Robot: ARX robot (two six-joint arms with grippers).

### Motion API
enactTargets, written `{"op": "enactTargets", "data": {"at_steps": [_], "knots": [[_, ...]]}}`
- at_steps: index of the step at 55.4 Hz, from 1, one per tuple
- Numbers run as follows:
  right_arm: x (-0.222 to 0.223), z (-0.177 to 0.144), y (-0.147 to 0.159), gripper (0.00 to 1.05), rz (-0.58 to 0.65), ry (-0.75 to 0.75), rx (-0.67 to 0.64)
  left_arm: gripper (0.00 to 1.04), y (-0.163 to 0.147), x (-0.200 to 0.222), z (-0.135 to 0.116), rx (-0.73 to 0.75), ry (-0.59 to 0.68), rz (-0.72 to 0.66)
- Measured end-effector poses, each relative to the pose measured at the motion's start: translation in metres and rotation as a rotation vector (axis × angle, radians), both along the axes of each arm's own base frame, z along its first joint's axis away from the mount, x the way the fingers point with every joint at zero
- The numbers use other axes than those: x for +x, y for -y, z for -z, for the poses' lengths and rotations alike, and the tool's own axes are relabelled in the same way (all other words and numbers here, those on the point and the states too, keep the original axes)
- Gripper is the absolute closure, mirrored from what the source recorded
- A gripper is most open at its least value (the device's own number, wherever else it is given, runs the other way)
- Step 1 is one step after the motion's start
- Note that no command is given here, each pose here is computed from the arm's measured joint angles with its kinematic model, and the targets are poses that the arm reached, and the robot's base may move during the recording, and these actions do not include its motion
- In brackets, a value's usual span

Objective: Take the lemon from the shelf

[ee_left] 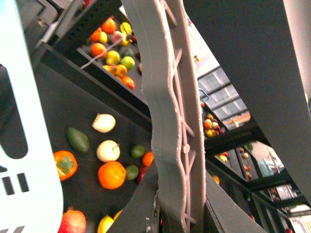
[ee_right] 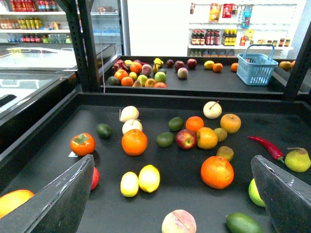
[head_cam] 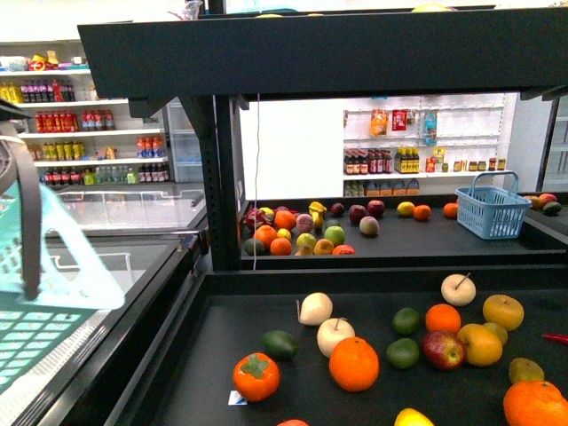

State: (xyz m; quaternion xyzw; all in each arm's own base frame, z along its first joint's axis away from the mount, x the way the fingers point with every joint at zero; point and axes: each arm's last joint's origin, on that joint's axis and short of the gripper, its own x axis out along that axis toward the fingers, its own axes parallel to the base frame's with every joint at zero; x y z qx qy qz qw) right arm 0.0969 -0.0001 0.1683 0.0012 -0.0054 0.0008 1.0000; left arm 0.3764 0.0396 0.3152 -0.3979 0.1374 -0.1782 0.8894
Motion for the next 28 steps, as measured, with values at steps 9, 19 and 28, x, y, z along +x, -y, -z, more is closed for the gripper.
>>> {"op": "enactTargets", "data": {"at_steps": [9, 19, 28], "knots": [[0.000, 0.000, 0.000, 0.07, 0.000, 0.000, 0.000, 0.93, 0.037, 0.000, 0.003, 0.012, 0.017, 0.160], [0.000, 0.000, 0.000, 0.07, 0.000, 0.000, 0.000, 0.93, 0.078, 0.001, 0.005, 0.007, 0.039, 0.282], [0.000, 0.000, 0.000, 0.07, 0.000, 0.000, 0.000, 0.93, 0.103, 0.010, 0.021, 0.012, 0.022, 0.319]]}}
